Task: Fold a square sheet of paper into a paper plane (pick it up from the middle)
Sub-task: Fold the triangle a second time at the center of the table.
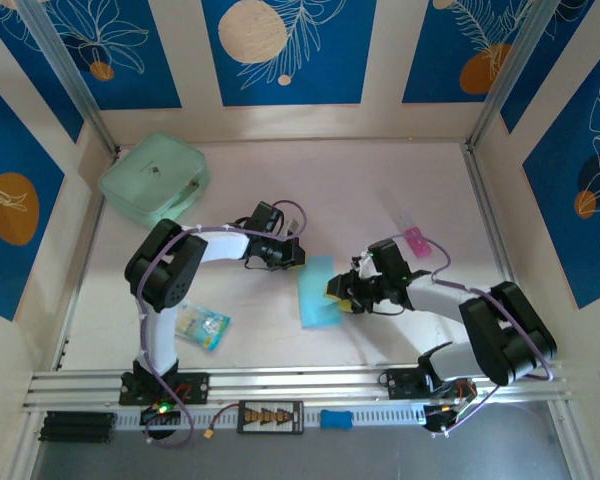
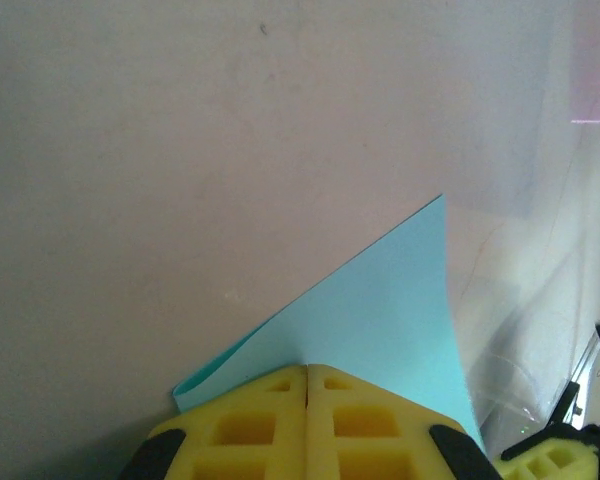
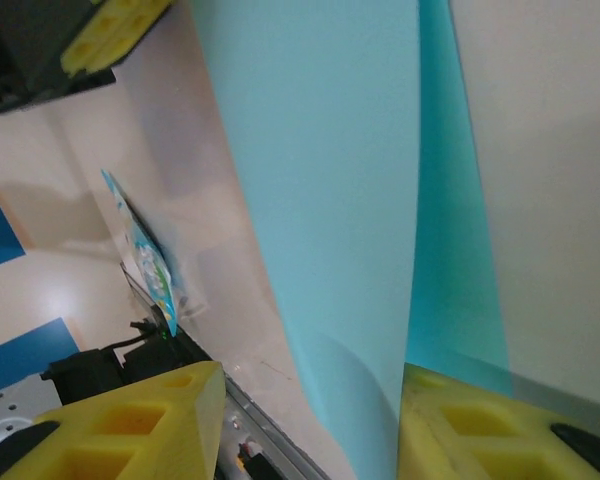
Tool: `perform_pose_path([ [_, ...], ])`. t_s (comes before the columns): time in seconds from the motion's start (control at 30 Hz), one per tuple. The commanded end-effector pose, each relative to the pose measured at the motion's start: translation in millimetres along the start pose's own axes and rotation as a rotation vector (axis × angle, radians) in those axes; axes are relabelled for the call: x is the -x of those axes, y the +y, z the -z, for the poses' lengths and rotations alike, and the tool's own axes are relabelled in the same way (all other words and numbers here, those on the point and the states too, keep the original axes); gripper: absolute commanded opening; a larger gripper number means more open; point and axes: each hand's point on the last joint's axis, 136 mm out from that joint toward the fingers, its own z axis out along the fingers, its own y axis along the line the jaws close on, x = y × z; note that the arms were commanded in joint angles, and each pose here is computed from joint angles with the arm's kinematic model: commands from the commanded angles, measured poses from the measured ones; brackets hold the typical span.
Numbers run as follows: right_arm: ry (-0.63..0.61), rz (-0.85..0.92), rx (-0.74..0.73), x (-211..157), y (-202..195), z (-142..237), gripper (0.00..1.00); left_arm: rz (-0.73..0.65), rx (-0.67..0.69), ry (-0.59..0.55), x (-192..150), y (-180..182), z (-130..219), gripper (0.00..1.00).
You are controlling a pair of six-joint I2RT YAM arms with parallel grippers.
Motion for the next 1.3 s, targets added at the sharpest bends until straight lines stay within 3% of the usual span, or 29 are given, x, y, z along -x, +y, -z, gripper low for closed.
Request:
perform_pose_path([
  [0.0,0.055,0.041,0.043,0,8,-1,0.44,0.015,0.045,0.071,-18,22,-10,0.0],
  [0.27,0.063,0.055,0.074,11,7,-2,0.31,0.012,0.026,0.073,-16,18,-10,0.0],
  [0.43,0.065,0.063,0.073,13,3,-5,0.21,-0.005,-0.012,0.052,-10,2,-4,0.09],
  [0.53,0.052,0.054,0.061,15,-1,-6,0.13,-0.027,-0.037,0.033,-5,-10,3,0.21],
  [0.67,0.005,0.034,0.039,21,-4,-5,0.07,-0.081,-0.068,-0.018,3,-34,23,0.51],
  [0.77,-0.051,0.013,0.039,29,-3,-3,0.06,-0.135,-0.071,-0.077,9,-49,41,0.58],
  [0.97,-0.141,-0.011,0.016,45,-2,2,0.06,-0.216,-0.058,-0.17,12,-66,72,0.58],
  [1.13,-0.087,0.028,0.034,42,8,2,0.12,-0.294,-0.037,-0.249,4,-71,92,0.56],
  [1.27,-0.043,0.049,0.074,37,15,-2,0.19,-0.318,-0.097,-0.272,-8,-73,97,0.54],
])
